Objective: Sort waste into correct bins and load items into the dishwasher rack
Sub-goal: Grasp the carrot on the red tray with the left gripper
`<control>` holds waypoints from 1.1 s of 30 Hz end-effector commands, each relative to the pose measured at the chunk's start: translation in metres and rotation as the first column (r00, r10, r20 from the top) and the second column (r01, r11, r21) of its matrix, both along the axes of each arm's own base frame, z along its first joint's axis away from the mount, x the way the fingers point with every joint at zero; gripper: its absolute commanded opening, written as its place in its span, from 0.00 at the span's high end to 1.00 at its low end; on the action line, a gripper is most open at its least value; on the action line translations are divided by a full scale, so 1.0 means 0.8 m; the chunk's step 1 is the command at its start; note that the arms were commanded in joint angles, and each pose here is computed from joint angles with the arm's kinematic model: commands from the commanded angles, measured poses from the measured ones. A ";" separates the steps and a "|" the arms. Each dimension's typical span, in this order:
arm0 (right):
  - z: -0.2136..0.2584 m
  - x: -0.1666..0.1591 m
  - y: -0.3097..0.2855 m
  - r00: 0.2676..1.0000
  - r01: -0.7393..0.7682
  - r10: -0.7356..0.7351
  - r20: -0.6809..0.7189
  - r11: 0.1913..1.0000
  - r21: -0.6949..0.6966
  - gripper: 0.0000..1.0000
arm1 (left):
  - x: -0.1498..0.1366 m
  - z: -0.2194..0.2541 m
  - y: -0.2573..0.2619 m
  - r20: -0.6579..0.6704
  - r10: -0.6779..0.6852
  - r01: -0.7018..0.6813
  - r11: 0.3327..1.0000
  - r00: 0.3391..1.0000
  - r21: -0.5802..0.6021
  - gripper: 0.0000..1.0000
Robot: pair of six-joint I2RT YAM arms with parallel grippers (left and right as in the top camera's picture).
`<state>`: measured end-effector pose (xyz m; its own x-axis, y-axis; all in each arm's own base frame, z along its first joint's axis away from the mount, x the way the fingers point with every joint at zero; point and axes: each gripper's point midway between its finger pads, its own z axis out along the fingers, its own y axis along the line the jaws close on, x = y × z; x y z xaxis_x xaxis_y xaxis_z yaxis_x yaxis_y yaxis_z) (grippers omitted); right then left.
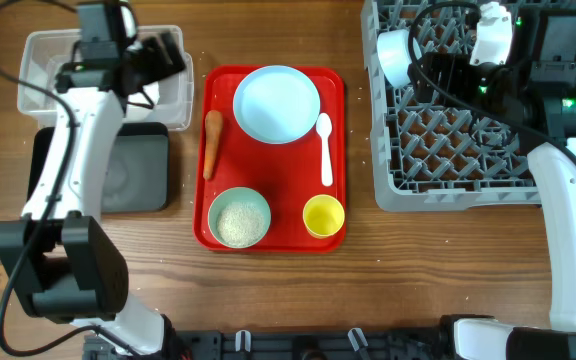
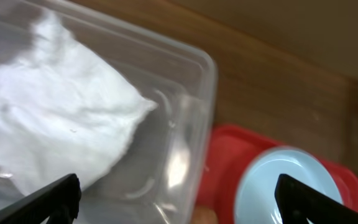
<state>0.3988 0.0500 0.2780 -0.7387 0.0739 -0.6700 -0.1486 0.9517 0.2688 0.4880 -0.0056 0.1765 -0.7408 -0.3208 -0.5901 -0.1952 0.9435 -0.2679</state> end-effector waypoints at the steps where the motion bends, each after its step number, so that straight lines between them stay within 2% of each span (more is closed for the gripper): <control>1: -0.006 0.003 0.000 1.000 0.014 -0.014 -0.015 1.000 0.001 0.00 | -0.037 0.005 -0.093 -0.054 -0.246 0.240 0.966 0.968 -0.094 0.00; 8: -0.008 0.001 0.001 1.000 0.013 -0.013 -0.022 1.000 0.000 0.00 | -0.099 -0.018 -0.186 -0.182 -0.446 0.439 0.895 0.876 -0.078 0.00; 11: -0.008 0.000 0.001 1.000 0.012 -0.012 -0.025 1.000 0.001 0.00 | -0.142 -0.036 -0.180 -0.337 -0.417 0.400 0.908 0.844 -0.120 0.01; 14: -0.008 0.000 0.001 1.000 0.013 -0.013 -0.025 1.000 0.001 0.00 | -0.163 -0.043 -0.172 -0.420 -0.362 0.336 0.932 0.832 -0.136 0.06; 16: -0.009 0.001 0.001 1.000 0.012 -0.012 -0.026 1.000 0.001 0.00 | -0.152 -0.048 -0.144 -0.434 -0.198 0.208 0.978 0.879 -0.026 0.06; 19: -0.010 0.001 0.001 1.000 0.013 -0.013 -0.029 1.000 0.000 0.00 | -0.125 -0.067 -0.116 -0.378 -0.087 0.141 0.983 0.922 0.117 0.07; 25: -0.033 0.006 0.001 0.996 0.013 -0.013 -0.085 1.000 -0.001 0.00 | -0.110 -0.161 -0.116 -0.458 -0.075 0.150 0.980 0.886 0.130 0.07; 33: -0.046 0.008 0.001 0.993 0.012 -0.012 -0.117 1.000 -0.002 0.01 | -0.102 -0.211 -0.112 -0.497 -0.052 0.153 0.974 0.866 0.165 0.04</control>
<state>0.4033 0.0500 0.2473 -0.8015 0.0786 -0.5928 -0.1178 0.9512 0.2853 0.4057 -0.1020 0.0212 -0.9716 -0.1307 -0.1972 -0.1327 0.9912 -0.0030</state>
